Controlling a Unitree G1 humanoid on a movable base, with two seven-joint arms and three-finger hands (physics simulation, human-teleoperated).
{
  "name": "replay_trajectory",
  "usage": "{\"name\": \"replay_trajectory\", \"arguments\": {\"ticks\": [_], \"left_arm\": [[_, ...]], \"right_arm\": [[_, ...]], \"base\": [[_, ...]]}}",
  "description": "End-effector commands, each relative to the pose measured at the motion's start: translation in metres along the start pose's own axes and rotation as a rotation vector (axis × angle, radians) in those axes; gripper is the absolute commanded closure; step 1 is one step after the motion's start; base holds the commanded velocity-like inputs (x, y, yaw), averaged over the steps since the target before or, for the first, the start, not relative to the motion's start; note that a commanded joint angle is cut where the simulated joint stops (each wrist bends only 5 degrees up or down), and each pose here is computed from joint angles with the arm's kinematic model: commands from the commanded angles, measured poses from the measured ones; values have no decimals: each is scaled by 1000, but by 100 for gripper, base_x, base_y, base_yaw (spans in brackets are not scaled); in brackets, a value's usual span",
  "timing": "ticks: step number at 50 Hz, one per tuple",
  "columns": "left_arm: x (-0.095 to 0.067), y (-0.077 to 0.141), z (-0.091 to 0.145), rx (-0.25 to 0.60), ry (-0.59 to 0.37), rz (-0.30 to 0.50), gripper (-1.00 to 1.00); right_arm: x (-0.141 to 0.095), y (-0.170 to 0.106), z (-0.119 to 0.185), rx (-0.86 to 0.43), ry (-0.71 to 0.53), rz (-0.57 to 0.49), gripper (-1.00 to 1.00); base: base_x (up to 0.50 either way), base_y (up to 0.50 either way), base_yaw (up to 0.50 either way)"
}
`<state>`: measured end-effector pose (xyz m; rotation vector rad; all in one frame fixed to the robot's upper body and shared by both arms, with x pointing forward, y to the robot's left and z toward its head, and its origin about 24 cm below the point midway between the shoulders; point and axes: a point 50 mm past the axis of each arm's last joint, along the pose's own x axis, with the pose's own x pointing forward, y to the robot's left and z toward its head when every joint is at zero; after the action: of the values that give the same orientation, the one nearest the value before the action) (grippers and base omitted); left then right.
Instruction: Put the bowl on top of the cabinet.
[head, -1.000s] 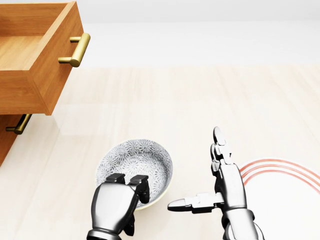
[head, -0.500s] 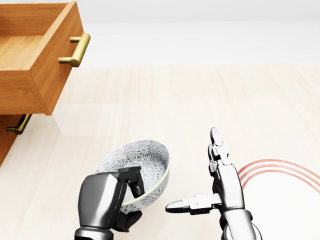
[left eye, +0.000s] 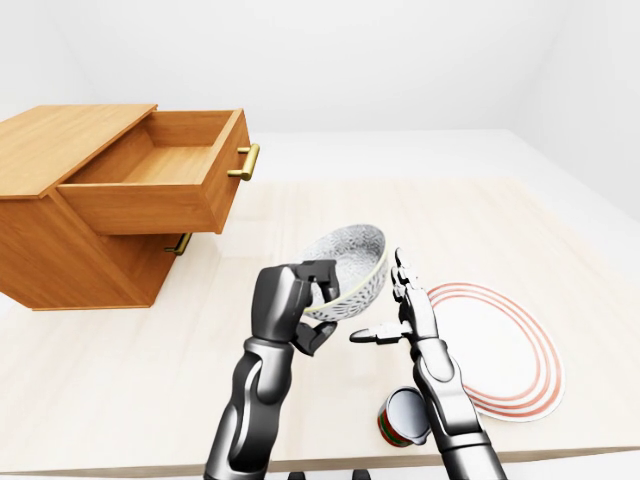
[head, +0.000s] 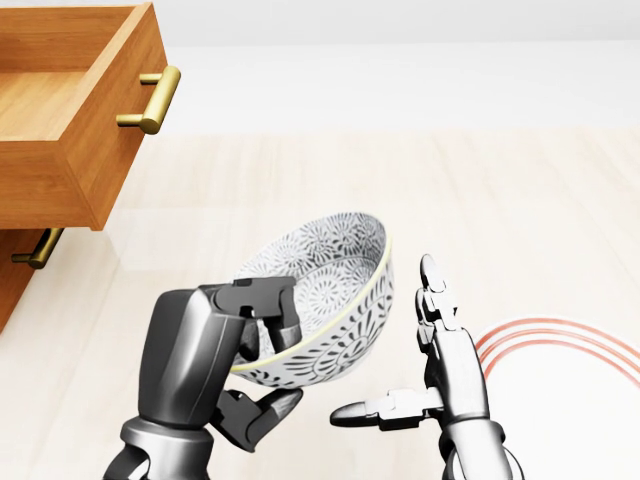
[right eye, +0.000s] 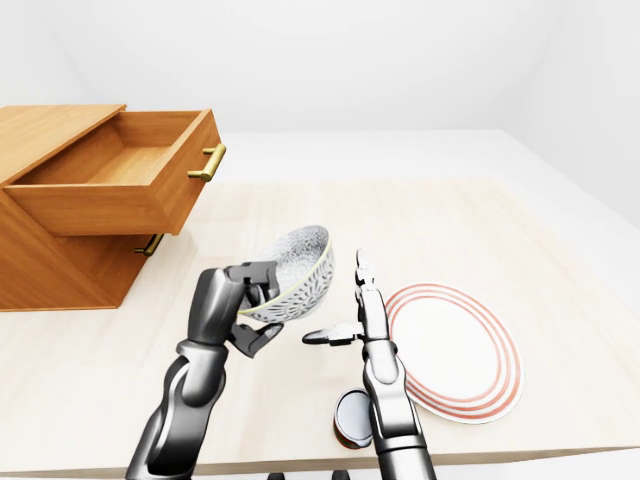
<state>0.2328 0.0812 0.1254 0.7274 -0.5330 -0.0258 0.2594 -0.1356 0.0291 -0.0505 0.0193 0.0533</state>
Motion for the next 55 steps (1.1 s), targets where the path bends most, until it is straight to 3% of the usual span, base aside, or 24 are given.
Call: {"name": "replay_trajectory", "arguments": {"ticks": [1, 14, 20, 27, 35, 43, 55], "left_arm": [[12, 33, 36, -90, -162, 78, 94], [24, 73, 73, -112, -369, 160, 94], [32, 103, 97, -88, -523, 243, 94], [49, 134, 103, -86, -514, 305, 94], [55, 173, 123, -18, -674, 418, 95], [76, 206, 118, -10, -670, 505, 95], [95, 252, 112, -9, -636, 625, 95]], "right_arm": [[0, 0, 1, -1, -1, 1, -100], [-1, 1, 1, -1, -3, 5, -100], [-1, 1, 1, -1, -4, 5, -100], [-2, 0, 2, -2, -6, 3, -100], [-3, 0, 4, -1, -8, 3, -100], [-3, 2, 4, -5, -7, 5, -100], [-3, 2, 3, -5, -5, 5, -100]], "base": [[0, 0, 0], [0, 0, 0], [0, 0, 0], [0, 0, 0], [0, 0, 0], [0, 0, 0], [0, 0, 0]]}}
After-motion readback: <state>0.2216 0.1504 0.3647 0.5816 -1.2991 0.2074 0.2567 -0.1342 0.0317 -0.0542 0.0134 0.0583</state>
